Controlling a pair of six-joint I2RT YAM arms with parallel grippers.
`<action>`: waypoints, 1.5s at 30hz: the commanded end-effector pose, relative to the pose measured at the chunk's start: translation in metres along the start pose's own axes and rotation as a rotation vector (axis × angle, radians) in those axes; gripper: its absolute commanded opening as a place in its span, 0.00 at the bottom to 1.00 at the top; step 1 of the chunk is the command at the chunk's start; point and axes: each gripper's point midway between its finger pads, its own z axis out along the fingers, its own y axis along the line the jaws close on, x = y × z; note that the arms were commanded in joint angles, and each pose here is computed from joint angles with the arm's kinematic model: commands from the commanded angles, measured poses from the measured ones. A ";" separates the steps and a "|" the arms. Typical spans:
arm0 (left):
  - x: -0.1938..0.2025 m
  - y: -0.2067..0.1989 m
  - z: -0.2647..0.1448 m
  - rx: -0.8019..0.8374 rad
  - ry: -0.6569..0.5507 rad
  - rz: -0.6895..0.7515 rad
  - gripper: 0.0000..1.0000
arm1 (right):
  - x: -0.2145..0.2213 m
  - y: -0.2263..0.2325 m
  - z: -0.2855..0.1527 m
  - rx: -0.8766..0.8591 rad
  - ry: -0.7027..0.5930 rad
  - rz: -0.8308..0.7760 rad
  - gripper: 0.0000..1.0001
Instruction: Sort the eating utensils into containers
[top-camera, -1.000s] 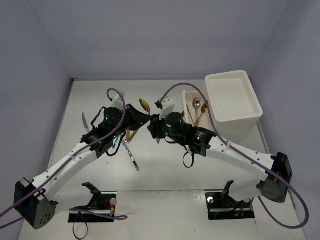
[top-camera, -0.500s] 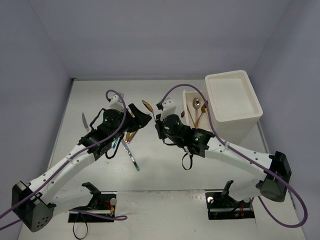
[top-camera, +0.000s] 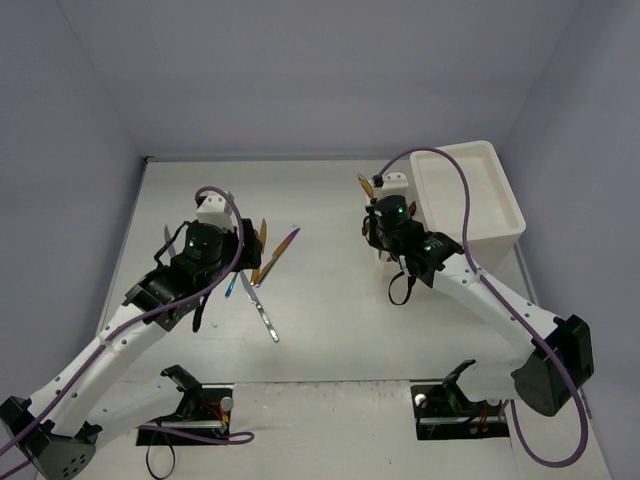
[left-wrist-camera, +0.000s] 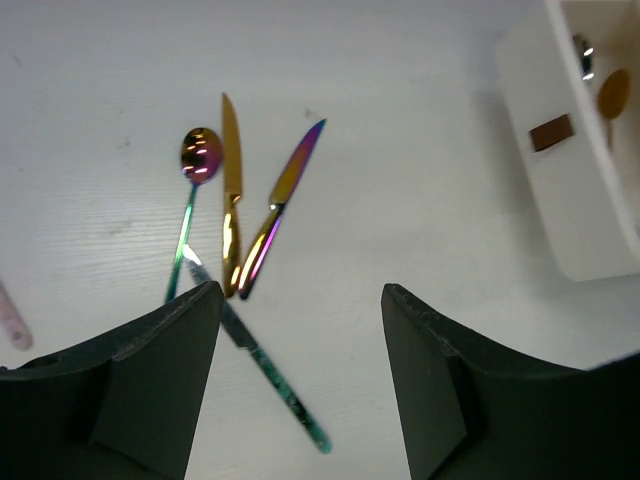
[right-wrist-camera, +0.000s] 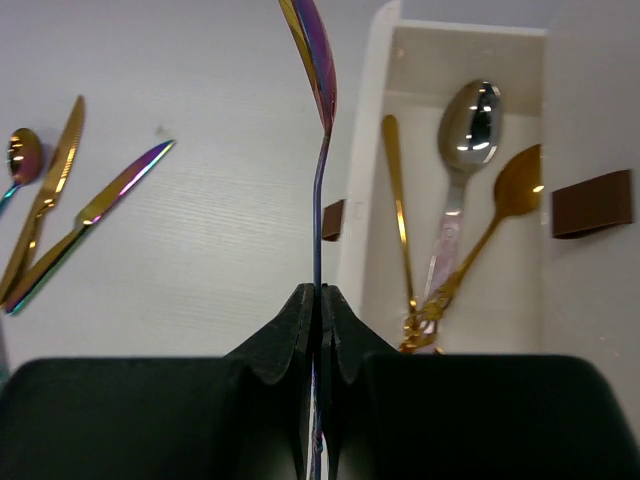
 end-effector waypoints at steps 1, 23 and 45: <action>0.016 0.027 0.001 -0.078 0.054 0.147 0.62 | -0.007 -0.026 0.011 0.044 -0.006 -0.034 0.00; 0.047 0.080 0.085 -0.161 0.355 0.214 0.62 | -0.057 -0.032 -0.015 -0.081 -0.119 0.001 0.53; 0.098 0.111 0.173 -0.137 0.654 0.248 0.42 | -0.068 -0.003 -0.088 -0.335 -0.234 0.055 0.61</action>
